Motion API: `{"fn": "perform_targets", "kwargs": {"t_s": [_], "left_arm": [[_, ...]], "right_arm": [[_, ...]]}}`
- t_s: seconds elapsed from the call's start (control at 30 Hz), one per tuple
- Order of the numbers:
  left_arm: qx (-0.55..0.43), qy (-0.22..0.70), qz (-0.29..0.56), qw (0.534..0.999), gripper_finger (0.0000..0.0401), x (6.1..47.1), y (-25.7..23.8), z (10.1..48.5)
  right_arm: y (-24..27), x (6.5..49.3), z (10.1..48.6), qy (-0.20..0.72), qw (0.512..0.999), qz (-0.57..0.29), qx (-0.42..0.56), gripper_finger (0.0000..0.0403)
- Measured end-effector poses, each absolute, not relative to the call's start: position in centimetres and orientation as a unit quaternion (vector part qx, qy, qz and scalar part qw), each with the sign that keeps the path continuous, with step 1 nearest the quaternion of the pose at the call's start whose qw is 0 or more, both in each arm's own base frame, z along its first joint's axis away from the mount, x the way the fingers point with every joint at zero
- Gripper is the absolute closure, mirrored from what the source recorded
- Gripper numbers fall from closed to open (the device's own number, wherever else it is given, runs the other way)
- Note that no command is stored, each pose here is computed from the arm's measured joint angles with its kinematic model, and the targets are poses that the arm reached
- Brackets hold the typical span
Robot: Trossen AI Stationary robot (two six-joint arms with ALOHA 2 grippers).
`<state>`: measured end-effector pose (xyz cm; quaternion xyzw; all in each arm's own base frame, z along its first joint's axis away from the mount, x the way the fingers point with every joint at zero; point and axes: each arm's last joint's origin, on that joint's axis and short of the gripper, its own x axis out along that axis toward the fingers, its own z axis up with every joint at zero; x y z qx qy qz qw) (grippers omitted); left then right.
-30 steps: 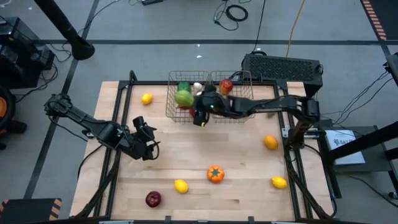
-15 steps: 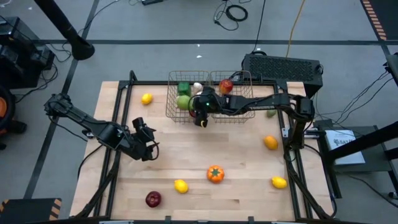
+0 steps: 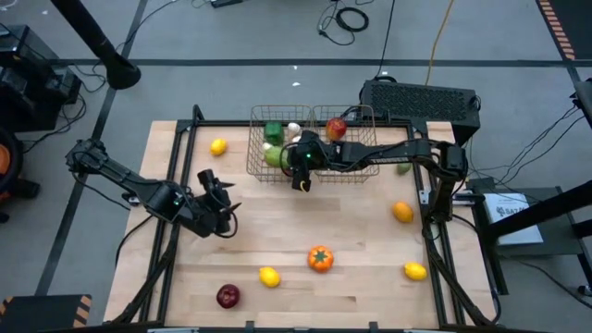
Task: Sort produce into baskets
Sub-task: Put the chayote into the left mesh basket, then put the top yellow lemon into the right mesh basket
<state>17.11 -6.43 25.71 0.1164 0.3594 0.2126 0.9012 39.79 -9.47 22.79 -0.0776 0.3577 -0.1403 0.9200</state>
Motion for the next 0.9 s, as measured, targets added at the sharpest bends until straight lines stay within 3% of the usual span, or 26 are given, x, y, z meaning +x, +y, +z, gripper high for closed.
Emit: {"fn": "perform_targets", "kwargs": {"t_s": [0.37, 0.6, 0.67, 0.8, 0.9], "left_arm": [[0.088, 0.336, 0.236, 0.908, 0.0115, 18.0, -5.6, 26.1], [0.008, 0.384, 0.202, 0.901, 0.0115, 18.8, -3.5, 25.9], [0.023, 0.377, 0.238, 0.895, 0.0115, 18.9, -2.5, 26.2], [0.143, 0.331, 0.388, 0.848, 0.0115, 19.0, -0.5, 27.2], [0.143, 0.314, 0.433, 0.832, 0.0115, 18.9, 0.1, 27.4]], "right_arm": [[-9.3, 39.6, 23.0, 0.361, 0.919, -0.143, -0.073, 0.0128], [-5.8, 36.9, 28.5, 0.328, 0.935, -0.125, -0.052, 0.0129], [-4.2, 35.6, 30.5, 0.313, 0.942, -0.114, -0.045, 0.0129], [-0.7, 32.9, 33.8, 0.283, 0.955, -0.082, -0.039, 0.0129], [2.2, 31.0, 34.7, 0.291, 0.954, -0.059, -0.041, 0.0129]]}}
